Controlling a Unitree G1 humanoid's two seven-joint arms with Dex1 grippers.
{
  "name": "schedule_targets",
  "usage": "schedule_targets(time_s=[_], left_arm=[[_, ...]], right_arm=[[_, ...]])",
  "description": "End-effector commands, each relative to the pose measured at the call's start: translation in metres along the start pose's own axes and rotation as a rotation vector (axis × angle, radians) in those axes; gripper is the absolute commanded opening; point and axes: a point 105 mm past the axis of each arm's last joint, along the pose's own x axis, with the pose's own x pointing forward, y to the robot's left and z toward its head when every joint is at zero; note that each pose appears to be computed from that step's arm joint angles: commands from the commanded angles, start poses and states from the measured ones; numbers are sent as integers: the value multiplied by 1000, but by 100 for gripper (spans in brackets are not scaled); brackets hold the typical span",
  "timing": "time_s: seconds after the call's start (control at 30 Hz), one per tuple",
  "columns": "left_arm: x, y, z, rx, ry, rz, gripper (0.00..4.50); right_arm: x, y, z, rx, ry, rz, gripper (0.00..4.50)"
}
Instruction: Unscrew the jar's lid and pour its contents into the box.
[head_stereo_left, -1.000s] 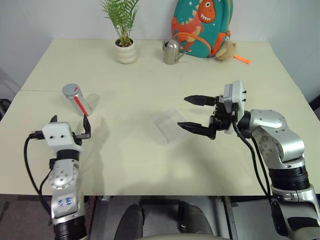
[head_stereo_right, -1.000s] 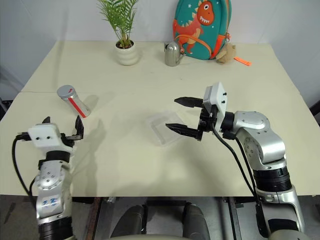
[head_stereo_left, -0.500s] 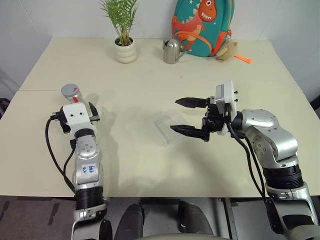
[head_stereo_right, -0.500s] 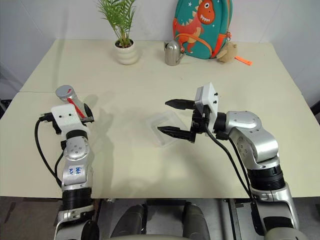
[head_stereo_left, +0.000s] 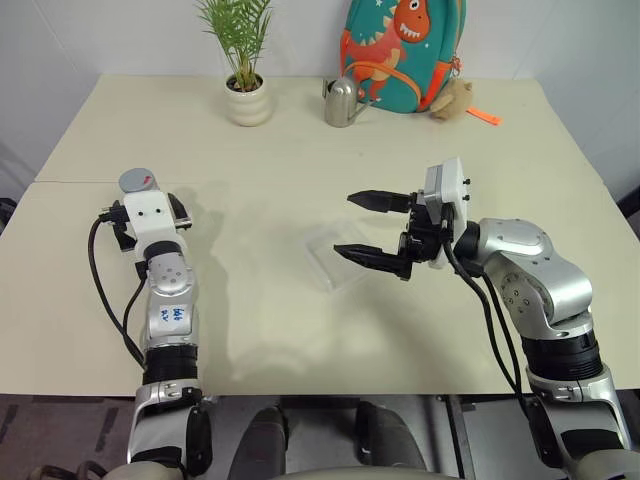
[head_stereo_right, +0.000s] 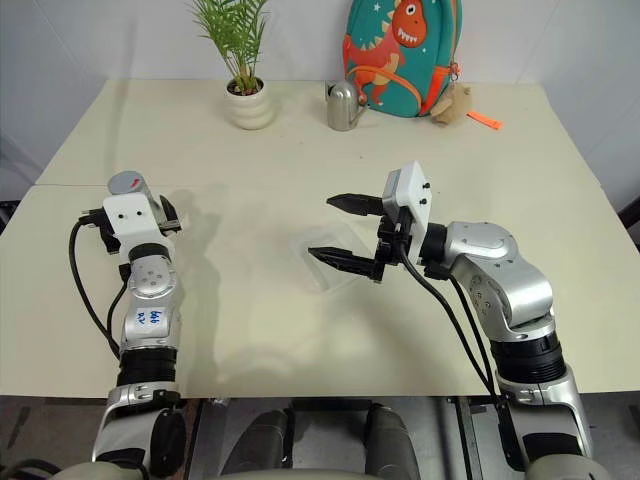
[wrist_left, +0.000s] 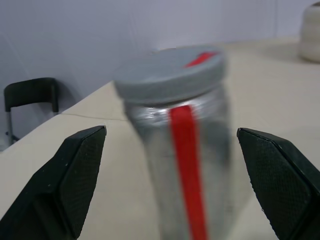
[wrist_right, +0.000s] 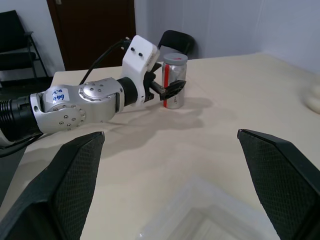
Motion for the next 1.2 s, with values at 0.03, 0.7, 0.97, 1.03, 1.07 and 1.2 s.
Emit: schedule_targets(time_s=[0.03, 0.7, 0.97, 1.03, 1.07, 1.2], left_arm=[[9, 6, 10, -26, -39, 18, 408], [-28, -21, 80, -275, -270, -727, 186], [-74, -25, 105, -233, -179, -1355, 186], [-79, -30, 110, -245, -174, -1414, 186], [-83, -33, 112, -265, -164, -1451, 186], [-102, -49, 113, -268, -156, -1586, 186]], right_arm=[[-4, 3, 11, -32, -27, -12, 450], [-5, -2, 18, -33, -37, -107, 450], [40, 0, 52, -29, -44, -54, 450], [49, -1, 56, -38, -34, -52, 450], [55, -1, 57, -48, -25, -48, 450], [76, 3, 60, -43, -18, -16, 450]])
